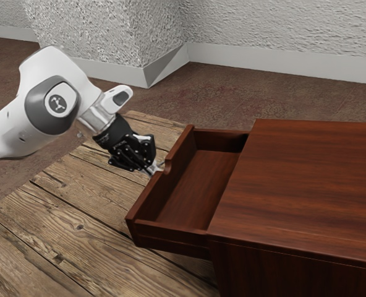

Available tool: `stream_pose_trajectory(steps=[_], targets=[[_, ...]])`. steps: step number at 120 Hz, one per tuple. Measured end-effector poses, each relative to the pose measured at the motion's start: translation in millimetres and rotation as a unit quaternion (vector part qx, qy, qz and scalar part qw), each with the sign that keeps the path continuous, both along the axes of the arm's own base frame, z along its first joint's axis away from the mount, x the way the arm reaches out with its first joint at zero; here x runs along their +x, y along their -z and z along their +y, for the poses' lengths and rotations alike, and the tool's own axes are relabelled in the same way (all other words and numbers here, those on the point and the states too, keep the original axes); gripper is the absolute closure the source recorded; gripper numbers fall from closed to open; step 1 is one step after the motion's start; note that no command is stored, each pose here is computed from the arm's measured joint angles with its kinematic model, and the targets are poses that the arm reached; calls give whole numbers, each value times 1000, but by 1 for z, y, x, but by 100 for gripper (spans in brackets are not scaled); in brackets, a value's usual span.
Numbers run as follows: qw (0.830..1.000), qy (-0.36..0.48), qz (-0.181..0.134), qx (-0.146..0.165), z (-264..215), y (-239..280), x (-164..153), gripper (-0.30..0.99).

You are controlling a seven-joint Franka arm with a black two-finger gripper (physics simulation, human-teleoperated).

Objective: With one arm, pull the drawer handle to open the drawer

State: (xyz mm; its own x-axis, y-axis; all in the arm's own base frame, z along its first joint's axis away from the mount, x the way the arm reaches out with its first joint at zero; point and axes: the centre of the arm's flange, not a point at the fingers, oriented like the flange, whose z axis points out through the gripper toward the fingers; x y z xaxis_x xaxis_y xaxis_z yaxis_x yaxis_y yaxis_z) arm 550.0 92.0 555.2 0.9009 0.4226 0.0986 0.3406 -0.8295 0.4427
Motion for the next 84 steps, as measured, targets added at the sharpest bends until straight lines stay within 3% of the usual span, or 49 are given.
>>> stream_pose_trajectory(steps=[84], targets=[[1000,-19,6,-1,26,2,-10,79]])
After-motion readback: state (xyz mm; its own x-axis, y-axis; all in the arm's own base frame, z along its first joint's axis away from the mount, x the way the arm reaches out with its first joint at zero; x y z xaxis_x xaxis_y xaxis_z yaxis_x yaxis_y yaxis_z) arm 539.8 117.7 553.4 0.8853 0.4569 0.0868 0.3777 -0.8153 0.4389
